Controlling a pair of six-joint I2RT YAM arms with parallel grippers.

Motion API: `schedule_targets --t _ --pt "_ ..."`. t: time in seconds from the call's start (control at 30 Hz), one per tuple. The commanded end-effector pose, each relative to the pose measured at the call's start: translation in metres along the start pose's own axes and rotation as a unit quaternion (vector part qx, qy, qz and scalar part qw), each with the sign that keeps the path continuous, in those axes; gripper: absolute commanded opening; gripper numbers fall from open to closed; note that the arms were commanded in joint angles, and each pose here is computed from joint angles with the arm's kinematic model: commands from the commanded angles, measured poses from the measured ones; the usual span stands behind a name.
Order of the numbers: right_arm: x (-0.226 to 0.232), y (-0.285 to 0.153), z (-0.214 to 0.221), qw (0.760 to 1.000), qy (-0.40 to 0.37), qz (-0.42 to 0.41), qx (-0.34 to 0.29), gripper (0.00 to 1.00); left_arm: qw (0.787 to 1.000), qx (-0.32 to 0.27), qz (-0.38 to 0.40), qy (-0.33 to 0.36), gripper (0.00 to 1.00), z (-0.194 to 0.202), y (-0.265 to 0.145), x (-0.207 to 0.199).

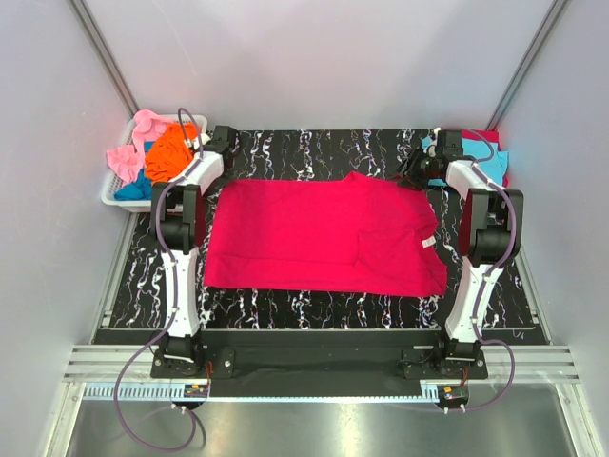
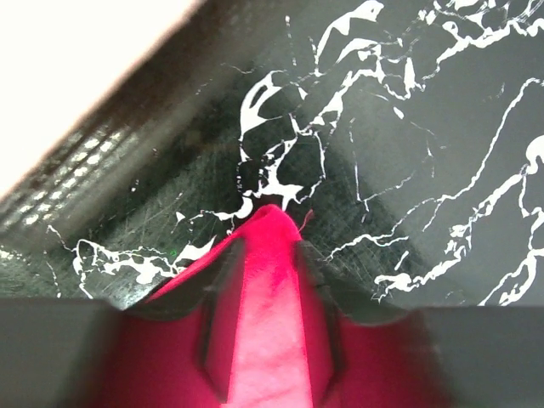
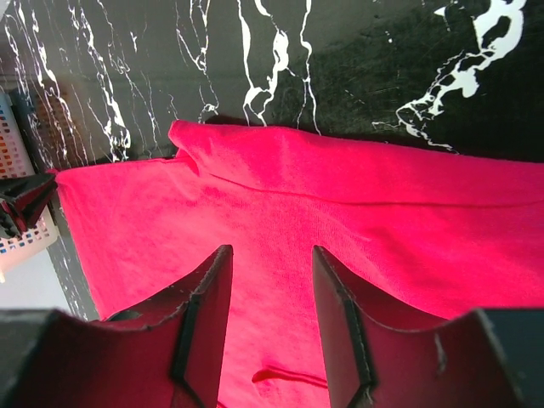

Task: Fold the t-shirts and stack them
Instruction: Fold the tshirt

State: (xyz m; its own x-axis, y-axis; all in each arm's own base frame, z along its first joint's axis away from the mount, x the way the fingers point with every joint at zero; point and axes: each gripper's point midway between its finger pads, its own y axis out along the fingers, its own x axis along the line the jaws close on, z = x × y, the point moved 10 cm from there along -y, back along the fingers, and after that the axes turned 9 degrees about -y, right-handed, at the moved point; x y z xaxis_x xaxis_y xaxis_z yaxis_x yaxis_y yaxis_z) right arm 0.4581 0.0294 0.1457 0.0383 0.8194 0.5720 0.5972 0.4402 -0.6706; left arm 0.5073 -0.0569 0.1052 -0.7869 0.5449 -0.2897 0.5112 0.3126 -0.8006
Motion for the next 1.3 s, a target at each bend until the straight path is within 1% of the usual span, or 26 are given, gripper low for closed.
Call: schedule_targets --t 0.0,0.07,0.1,0.2,0.37,0.43,0.47,0.5,0.53,0.57,0.6,0.63,0.67,0.7,0.8,0.83,0.87,0.9,1.13,1.27 --pt "0.002 -0.004 -0.007 1.000 0.001 -0.015 -0.012 0.49 1.000 0.001 -0.003 0.014 0.21 0.005 0.004 -0.002" --pt "0.001 -0.003 -0.006 1.000 0.004 -0.015 -0.010 0.49 1.000 0.003 -0.004 0.020 0.13 0.008 0.002 -0.001" --pt "0.001 -0.003 -0.006 1.000 0.005 -0.014 -0.011 0.49 1.000 0.004 -0.003 0.019 0.07 0.009 0.001 -0.001" --pt "-0.003 -0.002 -0.006 1.000 0.012 -0.007 -0.010 0.48 1.000 0.004 -0.003 0.026 0.00 0.012 -0.004 -0.001" --pt "-0.010 0.001 -0.007 0.999 0.023 0.024 -0.009 0.47 0.998 0.004 0.017 0.056 0.00 0.017 -0.024 -0.008" --pt "-0.011 0.002 -0.014 0.999 0.020 0.042 -0.021 0.47 0.997 0.012 0.029 0.075 0.00 0.021 -0.032 -0.010" --pt "-0.016 0.006 -0.012 0.998 0.026 0.056 -0.009 0.47 0.996 0.011 0.034 0.083 0.00 0.025 -0.038 -0.012" --pt "-0.020 0.007 -0.015 0.996 0.024 0.081 -0.014 0.48 0.995 0.009 0.042 0.088 0.00 0.024 -0.047 -0.014" --pt "-0.017 0.007 -0.026 0.996 0.015 0.089 -0.026 0.48 0.995 0.009 0.037 0.093 0.00 0.027 -0.050 -0.010" --pt "-0.025 0.012 -0.022 0.993 0.021 0.113 -0.003 0.49 0.994 0.008 0.039 0.099 0.00 0.031 -0.055 -0.010" --pt "-0.030 0.014 -0.027 0.989 0.017 0.145 -0.007 0.49 0.994 0.002 0.047 0.099 0.00 0.029 -0.066 -0.012" --pt "-0.027 0.012 -0.040 0.988 0.000 0.154 -0.019 0.49 0.994 0.002 0.043 0.105 0.00 0.032 -0.068 -0.008" --pt "-0.033 0.016 -0.038 0.985 0.000 0.172 -0.004 0.49 0.993 0.002 0.046 0.108 0.00 0.034 -0.073 -0.008" --pt "-0.037 0.017 -0.042 0.981 -0.007 0.196 -0.009 0.49 0.993 0.000 0.052 0.108 0.00 0.033 -0.079 -0.009" --pt "-0.041 0.018 -0.052 0.973 -0.032 0.227 -0.010 0.50 0.992 0.005 0.055 0.110 0.00 0.035 -0.086 -0.005" --pt "-0.040 0.016 -0.058 0.972 -0.045 0.230 -0.015 0.50 0.992 0.004 0.058 0.108 0.00 0.032 -0.090 -0.004" --pt "-0.046 0.020 -0.056 0.970 -0.046 0.237 -0.004 0.51 0.992 0.004 0.059 0.110 0.00 0.032 -0.092 -0.004" --pt "-0.046 0.019 -0.059 0.969 -0.055 0.239 -0.006 0.51 0.992 0.002 0.059 0.112 0.00 0.032 -0.094 -0.003" --pt "-0.059 0.027 -0.044 0.968 -0.051 0.243 0.035 0.52 0.992 -0.025 0.067 0.106 0.00 0.019 -0.112 -0.003" --pt "-0.062 0.031 -0.037 0.971 -0.041 0.229 0.053 0.52 0.992 -0.040 0.070 0.100 0.00 0.012 -0.124 -0.001"
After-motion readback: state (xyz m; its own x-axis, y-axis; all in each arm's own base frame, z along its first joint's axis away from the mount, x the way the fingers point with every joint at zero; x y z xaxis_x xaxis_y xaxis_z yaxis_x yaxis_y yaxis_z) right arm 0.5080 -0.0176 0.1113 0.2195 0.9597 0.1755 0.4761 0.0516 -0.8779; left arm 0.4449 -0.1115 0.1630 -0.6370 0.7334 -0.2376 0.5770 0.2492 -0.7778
